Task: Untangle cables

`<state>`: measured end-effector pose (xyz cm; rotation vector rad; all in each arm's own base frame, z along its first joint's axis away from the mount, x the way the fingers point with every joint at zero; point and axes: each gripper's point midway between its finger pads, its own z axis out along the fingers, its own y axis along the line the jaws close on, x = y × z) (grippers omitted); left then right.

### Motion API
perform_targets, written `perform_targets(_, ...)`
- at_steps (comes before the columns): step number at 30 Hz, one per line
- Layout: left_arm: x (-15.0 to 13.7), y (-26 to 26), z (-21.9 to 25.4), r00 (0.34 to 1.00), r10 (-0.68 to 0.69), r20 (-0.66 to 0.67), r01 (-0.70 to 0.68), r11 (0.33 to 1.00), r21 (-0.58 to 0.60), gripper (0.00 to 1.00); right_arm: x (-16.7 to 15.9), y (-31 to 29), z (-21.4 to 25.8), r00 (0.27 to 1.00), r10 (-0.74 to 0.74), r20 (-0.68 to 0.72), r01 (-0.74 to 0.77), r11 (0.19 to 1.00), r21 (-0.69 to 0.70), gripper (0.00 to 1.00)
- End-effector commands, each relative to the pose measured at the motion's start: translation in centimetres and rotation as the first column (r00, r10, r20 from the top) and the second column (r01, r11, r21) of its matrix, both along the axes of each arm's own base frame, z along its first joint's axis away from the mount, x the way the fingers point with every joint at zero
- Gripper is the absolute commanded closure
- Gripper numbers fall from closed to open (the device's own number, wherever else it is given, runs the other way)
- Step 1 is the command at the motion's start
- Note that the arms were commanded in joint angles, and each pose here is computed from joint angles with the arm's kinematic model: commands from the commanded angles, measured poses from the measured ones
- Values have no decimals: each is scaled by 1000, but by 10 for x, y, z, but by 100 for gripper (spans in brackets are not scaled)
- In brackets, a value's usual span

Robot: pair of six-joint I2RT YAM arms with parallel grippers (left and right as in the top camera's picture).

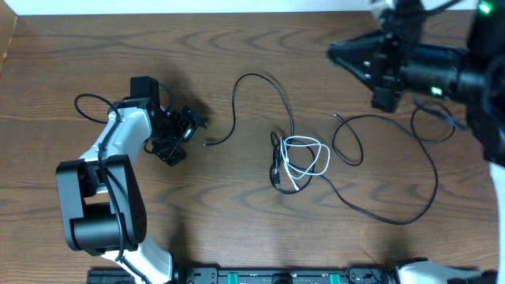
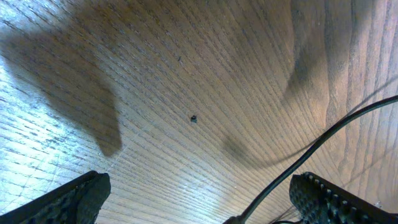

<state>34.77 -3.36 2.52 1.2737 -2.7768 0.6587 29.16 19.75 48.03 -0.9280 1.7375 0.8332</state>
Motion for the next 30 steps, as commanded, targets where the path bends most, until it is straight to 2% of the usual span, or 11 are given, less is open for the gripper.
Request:
perform_targets(1, -4, 3, -6, 1000, -4, -18, 4, 1000, 13, 2, 26, -39, -21, 939, -329, -98, 320, 942, -99, 97)
perform_targets(3, -4, 3, -6, 1000, -4, -17, 4, 1000, 13, 2, 30, -49, -42, 901, -401, -166, 375, 912, -165, 79)
perform_targets(4, -4, 3, -6, 1000, -4, -17, 4, 1000, 13, 2, 31, -54, -54, 882, -428, -198, 391, 898, -201, 66)
perform_targets(6, -4, 3, -6, 1000, -4, -17, 4, 1000, 13, 2, 32, -60, -82, 842, -469, -267, 394, 873, -288, 51)
perform_targets(8, -4, 3, -6, 1000, -4, -17, 4, 1000, 13, 2, 31, -61, -110, 804, -481, -349, 359, 862, -359, 37)
perform_targets(13, -4, 3, -6, 1000, -4, -17, 4, 1000, 13, 2, 31, -60, -182, 687, -503, -524, 240, 838, -490, 12)
perform_targets(18, -4, 3, -6, 1000, -4, -17, 4, 1000, 13, 2, 27, -58, -252, 557, -517, -650, 115, 823, -556, 6)
perform_targets(22, -4, 3, -6, 1000, -4, -17, 4, 1000, 13, 2, 23, -45, -285, 495, -469, -731, 46, 855, -517, 6)
perform_targets(26, -4, 3, -6, 1000, -4, -17, 4, 1000, 13, 2, 12, -24, -320, 506, -400, -764, -40, 874, -484, 7)
perform_targets(30, -4, 3, -6, 1000, -4, -17, 4, 1000, 13, 2, 1, -9, -344, 550, -355, -756, -110, 866, -487, 8)
